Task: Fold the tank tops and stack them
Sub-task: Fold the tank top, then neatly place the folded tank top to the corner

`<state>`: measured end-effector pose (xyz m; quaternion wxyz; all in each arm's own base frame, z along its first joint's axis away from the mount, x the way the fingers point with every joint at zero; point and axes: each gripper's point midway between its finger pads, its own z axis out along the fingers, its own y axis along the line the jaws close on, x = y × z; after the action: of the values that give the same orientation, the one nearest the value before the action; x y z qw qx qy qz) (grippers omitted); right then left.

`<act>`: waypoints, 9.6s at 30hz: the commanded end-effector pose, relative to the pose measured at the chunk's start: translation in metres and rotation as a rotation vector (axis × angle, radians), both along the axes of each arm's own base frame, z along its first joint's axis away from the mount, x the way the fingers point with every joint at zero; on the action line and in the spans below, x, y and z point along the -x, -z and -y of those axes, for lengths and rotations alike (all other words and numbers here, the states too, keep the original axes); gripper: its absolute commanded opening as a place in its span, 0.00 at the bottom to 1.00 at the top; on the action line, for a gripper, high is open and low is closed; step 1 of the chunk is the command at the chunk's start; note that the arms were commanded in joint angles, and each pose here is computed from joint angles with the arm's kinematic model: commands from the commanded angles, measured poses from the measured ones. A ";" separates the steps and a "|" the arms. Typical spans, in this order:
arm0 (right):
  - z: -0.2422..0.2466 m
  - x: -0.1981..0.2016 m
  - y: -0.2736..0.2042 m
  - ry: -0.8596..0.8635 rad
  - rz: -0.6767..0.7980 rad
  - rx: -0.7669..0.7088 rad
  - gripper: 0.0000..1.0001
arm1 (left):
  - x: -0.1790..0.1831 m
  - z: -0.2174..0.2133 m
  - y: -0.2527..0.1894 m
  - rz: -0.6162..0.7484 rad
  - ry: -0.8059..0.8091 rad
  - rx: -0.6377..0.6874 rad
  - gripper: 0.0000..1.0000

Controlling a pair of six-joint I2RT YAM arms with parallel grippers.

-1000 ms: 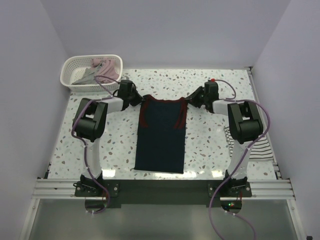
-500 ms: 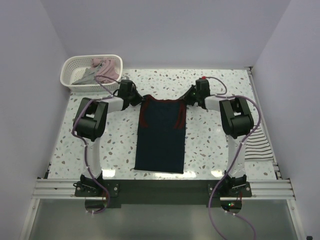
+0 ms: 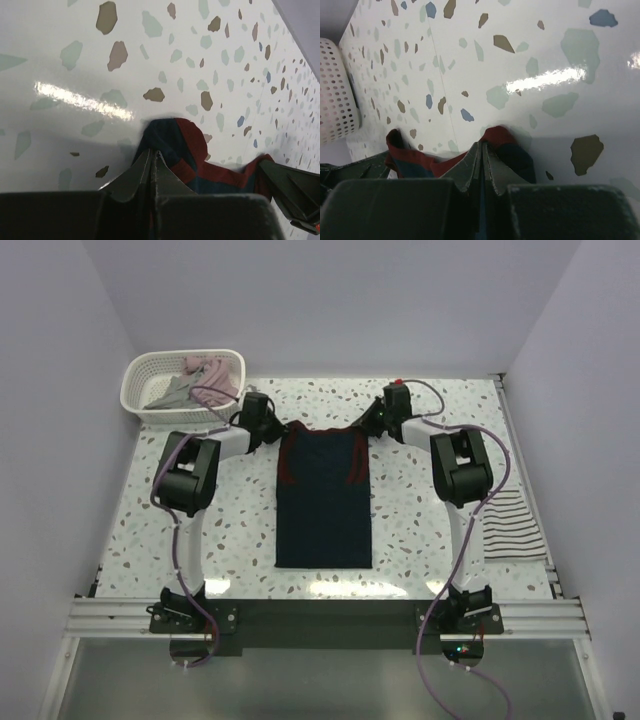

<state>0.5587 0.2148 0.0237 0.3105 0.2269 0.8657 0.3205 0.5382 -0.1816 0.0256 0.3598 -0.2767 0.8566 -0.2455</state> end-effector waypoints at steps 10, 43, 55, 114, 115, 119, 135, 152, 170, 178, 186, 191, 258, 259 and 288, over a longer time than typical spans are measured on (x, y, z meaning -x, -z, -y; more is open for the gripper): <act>0.002 -0.014 -0.046 -0.086 0.084 0.111 0.18 | -0.042 -0.001 -0.092 0.282 0.015 -0.015 0.24; 0.036 0.386 -0.037 -0.216 -0.147 0.247 0.56 | 0.361 -0.008 -0.034 -0.102 0.252 -0.060 0.51; 0.030 0.414 0.000 -0.169 -0.212 0.222 0.56 | 0.397 -0.010 0.010 -0.228 0.207 -0.082 0.49; -0.020 0.423 -0.149 -0.167 0.186 0.398 0.00 | 0.390 0.014 -0.165 0.182 0.132 -0.035 0.00; -0.023 0.414 -0.158 -0.164 0.192 0.380 0.00 | 0.382 0.015 -0.187 0.218 0.107 -0.016 0.00; -0.022 0.372 -0.172 -0.178 0.198 0.428 0.00 | 0.326 0.014 -0.231 0.343 0.077 -0.112 0.00; -0.011 0.188 -0.179 -0.118 0.104 0.356 0.00 | 0.133 0.041 -0.256 0.419 0.160 -0.039 0.00; 0.044 0.063 -0.119 -0.018 -0.006 0.433 0.60 | -0.025 0.039 -0.166 0.403 0.276 0.011 0.56; -0.004 0.173 -0.048 -0.082 -0.147 0.468 0.45 | 0.088 -0.046 -0.023 -0.086 0.063 -0.276 0.14; 0.016 0.189 -0.022 -0.087 -0.215 0.557 0.45 | 0.135 -0.005 -0.015 -0.061 0.153 -0.253 0.10; 0.052 0.156 -0.028 -0.035 -0.234 0.678 0.48 | 0.240 0.086 -0.008 -0.039 0.310 -0.106 0.08; 0.089 0.131 -0.060 0.047 -0.222 0.736 0.61 | 0.287 0.133 -0.013 -0.047 0.460 -0.101 0.17; 0.156 0.368 -0.318 0.168 0.320 0.327 0.81 | 0.270 0.379 -0.094 0.105 0.817 -0.133 0.00; 0.155 0.369 -0.317 0.165 0.317 0.326 0.81 | 0.271 0.384 -0.098 0.093 0.798 -0.088 0.00; 0.159 0.375 -0.318 0.154 0.327 0.348 0.80 | 0.288 0.519 -0.185 0.320 0.920 0.592 0.00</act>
<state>0.1893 0.0554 0.3342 0.4965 0.1932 0.8294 0.1683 0.2644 -0.6817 0.1422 0.2334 0.0634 0.7903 -0.5629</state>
